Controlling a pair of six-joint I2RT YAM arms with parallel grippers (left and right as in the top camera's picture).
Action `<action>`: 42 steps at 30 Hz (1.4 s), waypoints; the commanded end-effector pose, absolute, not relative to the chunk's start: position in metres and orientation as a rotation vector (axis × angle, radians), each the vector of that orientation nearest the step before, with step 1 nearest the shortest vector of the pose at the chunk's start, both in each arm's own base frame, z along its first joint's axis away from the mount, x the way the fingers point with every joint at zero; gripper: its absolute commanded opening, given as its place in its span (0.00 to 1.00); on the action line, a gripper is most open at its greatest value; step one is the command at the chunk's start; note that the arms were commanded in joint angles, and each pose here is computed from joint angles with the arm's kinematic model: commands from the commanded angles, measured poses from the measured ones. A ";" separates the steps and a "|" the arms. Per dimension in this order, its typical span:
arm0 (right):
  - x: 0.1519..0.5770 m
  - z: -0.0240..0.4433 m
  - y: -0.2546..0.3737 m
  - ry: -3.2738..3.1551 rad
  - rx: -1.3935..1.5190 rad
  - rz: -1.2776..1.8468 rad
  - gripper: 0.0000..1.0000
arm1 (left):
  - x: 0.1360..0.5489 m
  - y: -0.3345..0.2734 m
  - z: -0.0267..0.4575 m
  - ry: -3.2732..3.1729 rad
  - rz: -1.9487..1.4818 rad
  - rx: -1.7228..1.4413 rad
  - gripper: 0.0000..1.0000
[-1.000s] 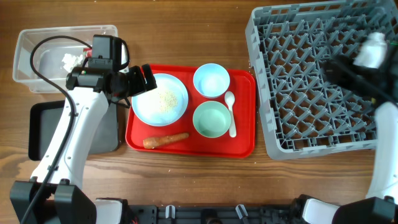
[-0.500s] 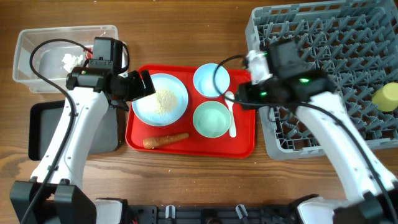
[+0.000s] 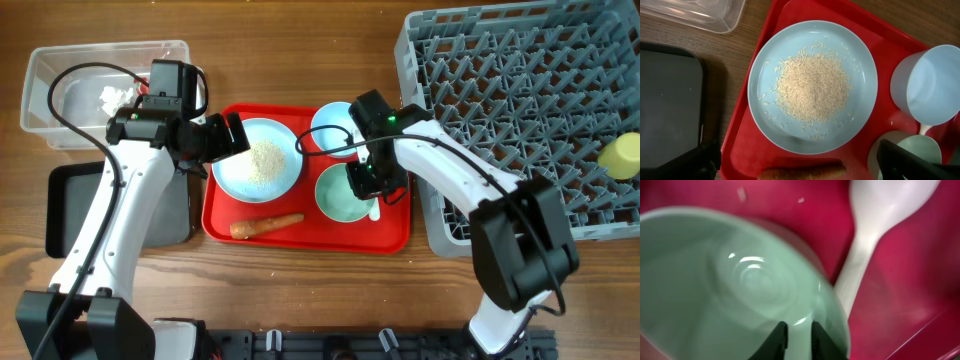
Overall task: Sort waste into correct bins and load items into the dishwasher rack
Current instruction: 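Move the right gripper to the green bowl and grasp its rim, then lift the green bowl and place it in the dishwasher rack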
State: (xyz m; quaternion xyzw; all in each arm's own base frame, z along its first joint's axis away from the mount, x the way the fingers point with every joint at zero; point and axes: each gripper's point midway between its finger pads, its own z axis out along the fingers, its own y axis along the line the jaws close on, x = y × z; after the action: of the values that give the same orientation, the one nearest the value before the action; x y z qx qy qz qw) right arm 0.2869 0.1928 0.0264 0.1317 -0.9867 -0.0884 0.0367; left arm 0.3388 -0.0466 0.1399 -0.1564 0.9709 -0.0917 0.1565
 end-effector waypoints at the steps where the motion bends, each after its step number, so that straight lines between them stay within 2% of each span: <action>1: 0.297 0.022 0.184 -3.075 0.350 -0.165 0.16 | 0.340 -0.042 0.147 2.756 -0.243 -0.443 1.00; 5: 0.295 0.025 0.185 -3.072 0.360 -0.175 0.20 | 0.340 -0.042 0.147 2.756 -0.243 -0.443 1.00; 8: 0.296 0.046 0.188 -3.102 0.377 -0.221 0.21 | 0.340 -0.042 0.147 2.756 -0.243 -0.442 1.00; 12: 0.307 0.089 0.191 -3.225 0.449 -0.292 0.31 | 0.340 -0.042 0.147 2.756 -0.243 -0.443 1.00; 14: 0.314 0.104 0.182 -3.297 0.447 -0.233 0.37 | 0.340 -0.042 0.147 2.756 -0.243 -0.442 1.00; 19: 0.312 0.086 0.164 -3.281 0.428 -0.061 0.38 | 0.340 -0.042 0.147 2.756 -0.243 -0.442 1.00; 22: 0.301 0.046 0.160 -3.184 0.413 -0.013 0.37 | 0.340 -0.042 0.147 2.756 -0.244 -0.442 1.00; 27: 0.299 0.028 0.168 -3.143 0.410 -0.070 0.32 | 0.340 -0.042 0.147 2.756 -0.243 -0.442 1.00; 34: 0.302 0.028 0.170 -3.155 0.411 -0.079 0.04 | 0.340 -0.042 0.147 2.759 -0.243 -0.443 1.00; 39: 0.303 0.030 0.171 -3.161 0.412 -0.088 0.04 | 0.340 -0.042 0.146 2.759 -0.243 -0.443 1.00; 42: 0.311 0.053 0.174 -3.200 0.423 -0.110 0.04 | 0.340 -0.042 0.146 2.759 -0.243 -0.443 1.00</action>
State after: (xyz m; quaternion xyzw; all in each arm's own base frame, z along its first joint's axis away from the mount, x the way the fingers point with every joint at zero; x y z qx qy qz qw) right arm 0.3006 0.1701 0.0326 0.1294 -0.9910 -0.0277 -0.0212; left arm 0.3386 -0.0461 0.1396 -0.1567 0.9710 -0.0903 0.1561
